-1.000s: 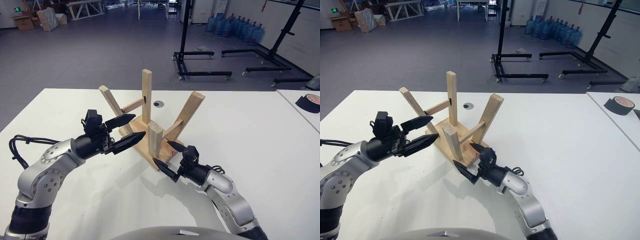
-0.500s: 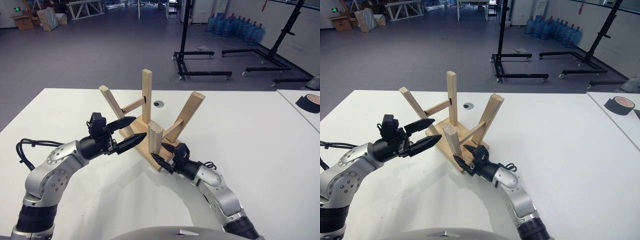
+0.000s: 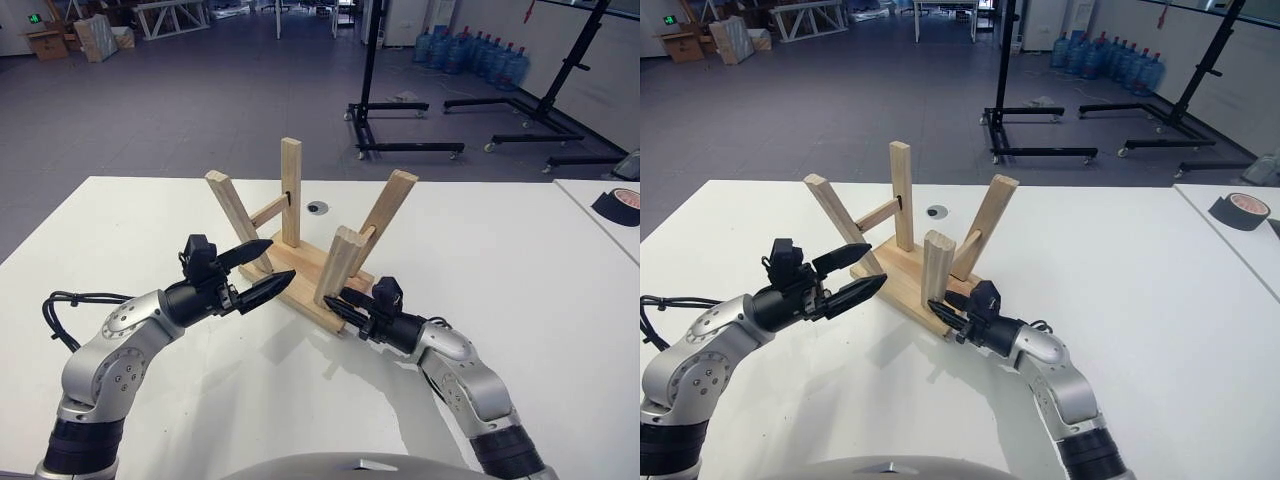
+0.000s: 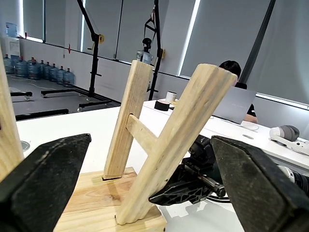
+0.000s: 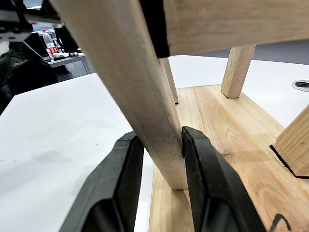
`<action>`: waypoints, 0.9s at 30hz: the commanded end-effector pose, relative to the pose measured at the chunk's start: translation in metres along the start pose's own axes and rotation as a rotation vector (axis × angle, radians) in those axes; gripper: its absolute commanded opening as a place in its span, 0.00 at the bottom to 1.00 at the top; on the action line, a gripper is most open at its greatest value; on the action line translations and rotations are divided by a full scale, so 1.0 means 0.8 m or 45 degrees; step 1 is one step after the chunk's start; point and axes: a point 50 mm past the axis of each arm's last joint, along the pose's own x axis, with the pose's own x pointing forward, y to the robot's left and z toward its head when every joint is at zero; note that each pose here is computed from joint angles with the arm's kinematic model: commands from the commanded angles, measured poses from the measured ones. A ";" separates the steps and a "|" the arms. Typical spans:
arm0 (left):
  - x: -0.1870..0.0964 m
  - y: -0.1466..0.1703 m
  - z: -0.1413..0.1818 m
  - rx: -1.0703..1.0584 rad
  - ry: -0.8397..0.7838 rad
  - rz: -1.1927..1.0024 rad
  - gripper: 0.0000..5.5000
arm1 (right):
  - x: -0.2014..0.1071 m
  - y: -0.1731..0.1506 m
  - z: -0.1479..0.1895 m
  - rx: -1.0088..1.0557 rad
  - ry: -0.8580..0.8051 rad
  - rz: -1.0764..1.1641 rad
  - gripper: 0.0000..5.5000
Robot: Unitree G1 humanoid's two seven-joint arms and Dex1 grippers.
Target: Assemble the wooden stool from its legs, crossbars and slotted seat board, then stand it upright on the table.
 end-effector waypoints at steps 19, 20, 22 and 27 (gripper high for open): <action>0.007 -0.096 0.098 -0.165 -0.636 -0.290 0.83 | -0.126 -0.041 0.066 1.317 0.673 0.418 0.18; 0.007 -0.096 0.096 -0.171 -0.617 -0.286 0.83 | -0.125 -0.042 0.061 1.321 0.668 0.396 0.18; 0.007 -0.093 0.090 -0.174 -0.566 -0.277 0.83 | -0.124 -0.042 0.050 1.320 0.672 0.355 0.18; 0.003 -0.080 0.075 -0.169 -0.445 -0.231 0.83 | -0.122 -0.043 0.074 1.289 0.508 0.466 0.31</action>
